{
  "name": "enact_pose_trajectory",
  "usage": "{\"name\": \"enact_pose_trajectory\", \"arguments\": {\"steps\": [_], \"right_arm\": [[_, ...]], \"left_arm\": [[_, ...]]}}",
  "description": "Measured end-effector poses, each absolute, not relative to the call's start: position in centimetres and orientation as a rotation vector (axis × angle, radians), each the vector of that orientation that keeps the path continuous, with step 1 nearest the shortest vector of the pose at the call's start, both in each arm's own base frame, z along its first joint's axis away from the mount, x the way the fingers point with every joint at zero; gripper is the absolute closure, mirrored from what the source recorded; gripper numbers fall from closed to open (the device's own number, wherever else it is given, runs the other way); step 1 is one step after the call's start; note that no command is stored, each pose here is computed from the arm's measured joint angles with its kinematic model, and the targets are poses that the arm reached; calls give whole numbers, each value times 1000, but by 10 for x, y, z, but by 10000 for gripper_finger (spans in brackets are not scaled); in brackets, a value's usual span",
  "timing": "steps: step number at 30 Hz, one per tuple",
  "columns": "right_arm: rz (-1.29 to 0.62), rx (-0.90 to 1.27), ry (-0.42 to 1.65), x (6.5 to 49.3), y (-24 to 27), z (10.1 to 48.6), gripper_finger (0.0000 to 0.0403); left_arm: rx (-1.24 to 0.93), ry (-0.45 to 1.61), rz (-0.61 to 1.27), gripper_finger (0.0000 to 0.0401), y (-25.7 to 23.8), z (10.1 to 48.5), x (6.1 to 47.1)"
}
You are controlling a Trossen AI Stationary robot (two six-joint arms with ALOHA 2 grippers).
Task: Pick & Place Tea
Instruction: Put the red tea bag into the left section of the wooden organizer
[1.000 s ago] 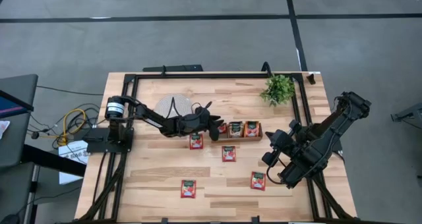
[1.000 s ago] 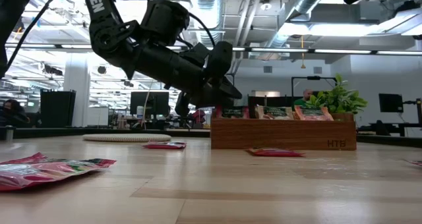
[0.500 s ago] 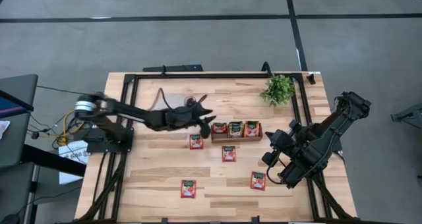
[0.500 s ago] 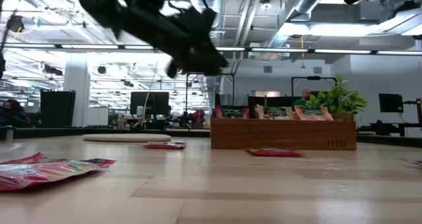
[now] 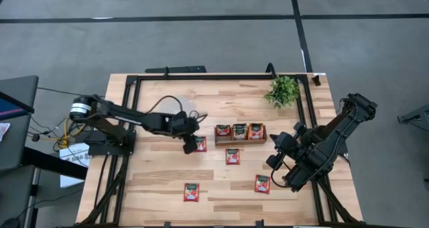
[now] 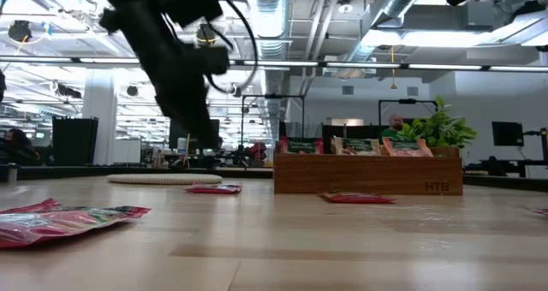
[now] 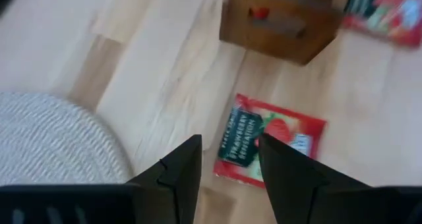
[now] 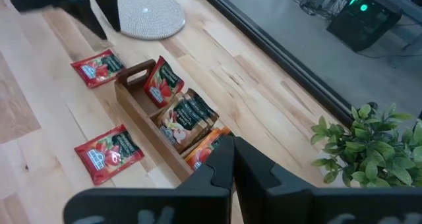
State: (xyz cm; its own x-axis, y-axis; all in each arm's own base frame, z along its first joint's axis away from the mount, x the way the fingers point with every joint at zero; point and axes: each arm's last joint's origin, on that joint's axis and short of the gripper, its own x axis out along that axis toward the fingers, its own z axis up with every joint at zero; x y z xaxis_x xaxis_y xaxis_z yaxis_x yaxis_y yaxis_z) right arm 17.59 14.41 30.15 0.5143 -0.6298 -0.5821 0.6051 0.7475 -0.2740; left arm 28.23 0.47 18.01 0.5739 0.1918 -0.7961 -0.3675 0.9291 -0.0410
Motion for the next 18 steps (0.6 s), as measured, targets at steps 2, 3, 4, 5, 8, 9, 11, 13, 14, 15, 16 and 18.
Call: {"name": "enact_pose_trajectory", "arguments": {"steps": [2,3,4,5,8,9,11,13,14,15,16,18], "right_arm": [[-741,-35,714,176,144,301,403],[-740,-31,712,176,144,301,403],[-739,-28,711,176,145,301,403],[-738,-25,709,177,145,301,403],[-737,-21,707,177,145,301,403],[-737,-20,707,177,145,301,403],[-737,-20,707,177,145,301,403],[-737,-19,706,177,145,301,403],[-737,-20,707,177,145,301,403],[-737,-20,707,177,145,301,403],[-736,-19,706,177,145,301,403],[-737,-20,706,177,145,301,403]], "left_arm": [[-153,953,310,259,5,167,287],[-127,971,301,259,6,161,289],[-106,989,292,259,6,155,291],[-91,999,288,259,7,150,293],[-76,1027,283,259,8,140,297],[-75,1031,282,259,8,140,299],[-66,1028,277,259,8,142,303],[-51,1012,266,259,8,146,307],[-40,1007,259,259,8,147,308],[-33,1007,255,259,8,148,308],[-30,1011,255,259,8,148,308],[-29,1022,253,259,8,147,307]]}}
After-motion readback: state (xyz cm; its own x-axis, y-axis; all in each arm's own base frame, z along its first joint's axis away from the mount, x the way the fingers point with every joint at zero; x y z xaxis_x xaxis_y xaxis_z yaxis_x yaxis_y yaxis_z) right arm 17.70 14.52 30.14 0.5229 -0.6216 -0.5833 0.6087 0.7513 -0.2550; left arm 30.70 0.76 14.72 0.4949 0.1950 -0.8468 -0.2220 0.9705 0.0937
